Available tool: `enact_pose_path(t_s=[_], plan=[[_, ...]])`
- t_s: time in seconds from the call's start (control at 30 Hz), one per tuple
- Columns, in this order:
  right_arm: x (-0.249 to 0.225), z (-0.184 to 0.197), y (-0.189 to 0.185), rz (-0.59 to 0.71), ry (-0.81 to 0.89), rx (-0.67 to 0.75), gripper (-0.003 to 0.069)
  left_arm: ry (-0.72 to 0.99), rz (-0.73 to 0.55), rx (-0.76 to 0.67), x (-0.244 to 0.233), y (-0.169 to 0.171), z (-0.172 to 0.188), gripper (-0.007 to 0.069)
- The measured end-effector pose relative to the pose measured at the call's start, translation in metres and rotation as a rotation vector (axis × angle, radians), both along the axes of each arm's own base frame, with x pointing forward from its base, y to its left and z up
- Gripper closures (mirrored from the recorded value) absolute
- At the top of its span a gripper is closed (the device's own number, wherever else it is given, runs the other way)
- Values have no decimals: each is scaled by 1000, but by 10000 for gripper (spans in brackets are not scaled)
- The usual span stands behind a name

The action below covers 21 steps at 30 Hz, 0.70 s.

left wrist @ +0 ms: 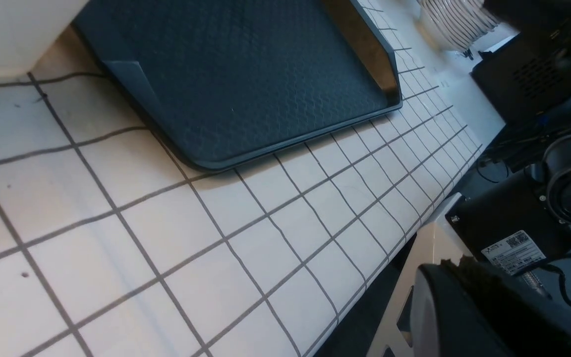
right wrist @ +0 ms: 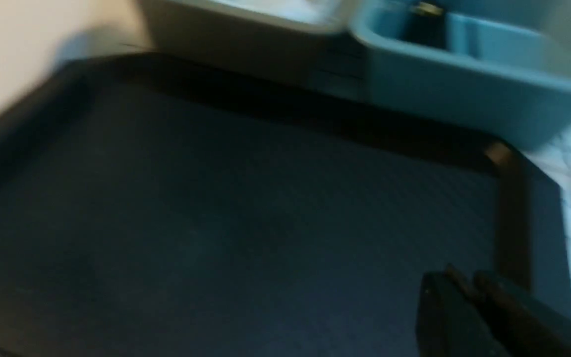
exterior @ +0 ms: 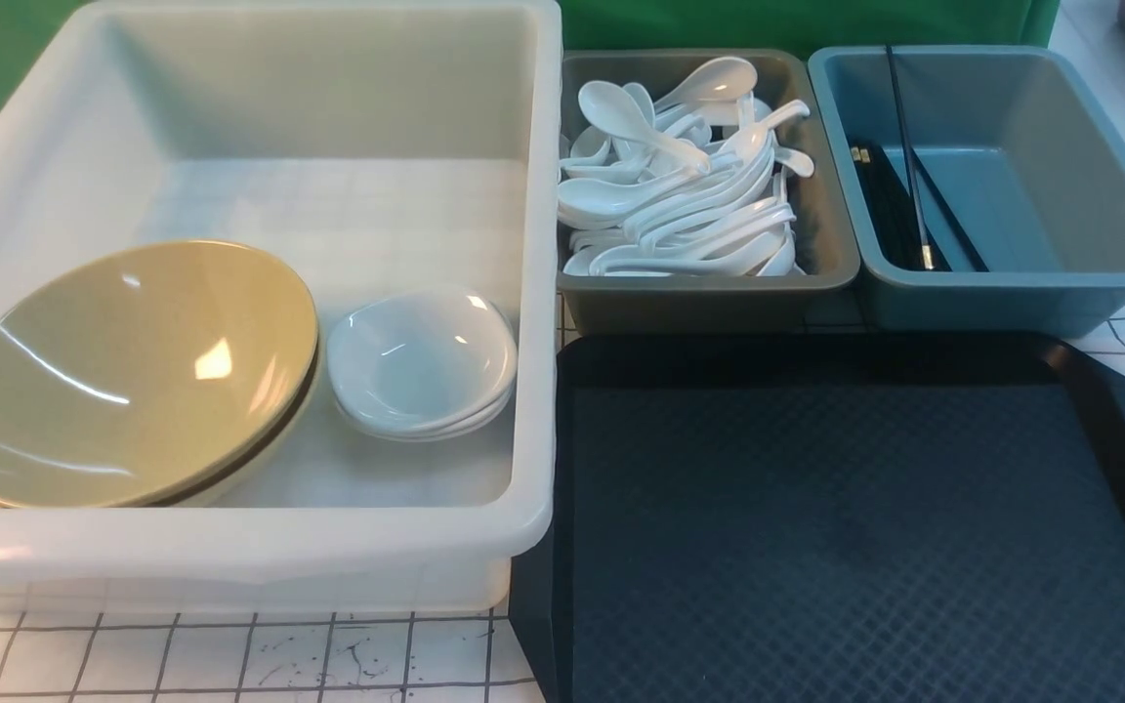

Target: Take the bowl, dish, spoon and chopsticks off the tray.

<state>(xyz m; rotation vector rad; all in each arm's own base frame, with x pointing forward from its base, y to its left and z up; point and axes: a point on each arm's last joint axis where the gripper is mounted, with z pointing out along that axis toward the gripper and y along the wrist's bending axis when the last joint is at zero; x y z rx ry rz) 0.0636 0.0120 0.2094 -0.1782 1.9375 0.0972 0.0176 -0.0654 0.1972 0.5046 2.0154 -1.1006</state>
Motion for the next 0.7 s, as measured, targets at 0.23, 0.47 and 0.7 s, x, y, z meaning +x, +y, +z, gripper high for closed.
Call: enact_pose_path(t_s=[0.23, 0.47, 0.7], plan=[[-11, -34, -5, -68, -86, -12, 636, -6, -2, 0, 0, 0, 0, 626], [-12, -35, -5, -70, -59, -18, 636, -6, -4, 0, 0, 0, 0, 626], [-12, -35, -5, -70, -59, -22, 635, -6, -4, 0, 0, 0, 0, 626]])
